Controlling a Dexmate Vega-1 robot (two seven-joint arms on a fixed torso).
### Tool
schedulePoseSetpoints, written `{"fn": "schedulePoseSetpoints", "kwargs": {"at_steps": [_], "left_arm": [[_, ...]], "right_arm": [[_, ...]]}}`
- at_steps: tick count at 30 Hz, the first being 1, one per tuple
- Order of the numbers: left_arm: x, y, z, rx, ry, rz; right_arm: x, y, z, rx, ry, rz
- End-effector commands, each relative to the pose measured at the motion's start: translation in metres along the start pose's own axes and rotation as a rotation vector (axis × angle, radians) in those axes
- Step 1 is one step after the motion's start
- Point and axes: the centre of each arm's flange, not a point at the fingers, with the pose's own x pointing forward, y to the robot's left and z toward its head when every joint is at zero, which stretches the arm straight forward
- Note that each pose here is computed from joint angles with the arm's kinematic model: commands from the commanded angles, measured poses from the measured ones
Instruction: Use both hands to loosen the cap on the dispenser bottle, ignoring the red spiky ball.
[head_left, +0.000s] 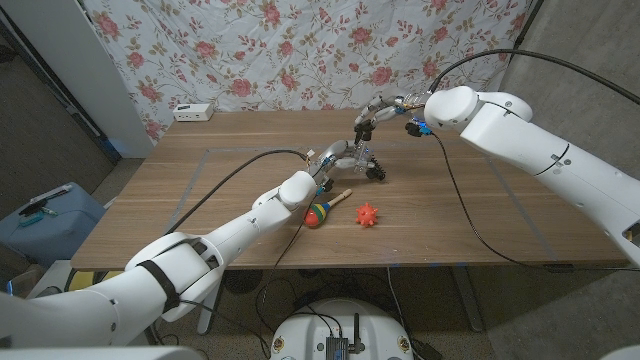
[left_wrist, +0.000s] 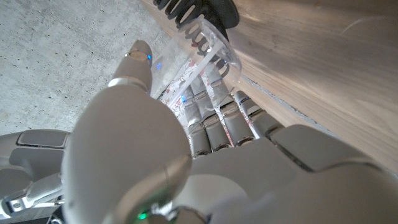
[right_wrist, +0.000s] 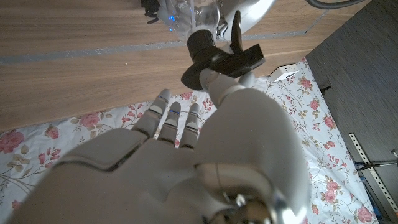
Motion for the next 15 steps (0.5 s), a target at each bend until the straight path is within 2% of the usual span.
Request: {"fn": "schedulePoseSetpoints", "kwargs": {"at_steps": [1, 15], "left_arm": [[-0.0001, -0.0013, 0.0011, -0.004, -0.005, -0.006], [-0.0020, -0.0043, 0.0000, -0.013, -0.005, 0.000]], "right_arm": [[-0.0020, 0.0020, 0.0004, -0.007, 0.014, -0.001], [-0.0100, -0.0003, 0.0041, -0.015, -0.002, -0.018]]}}
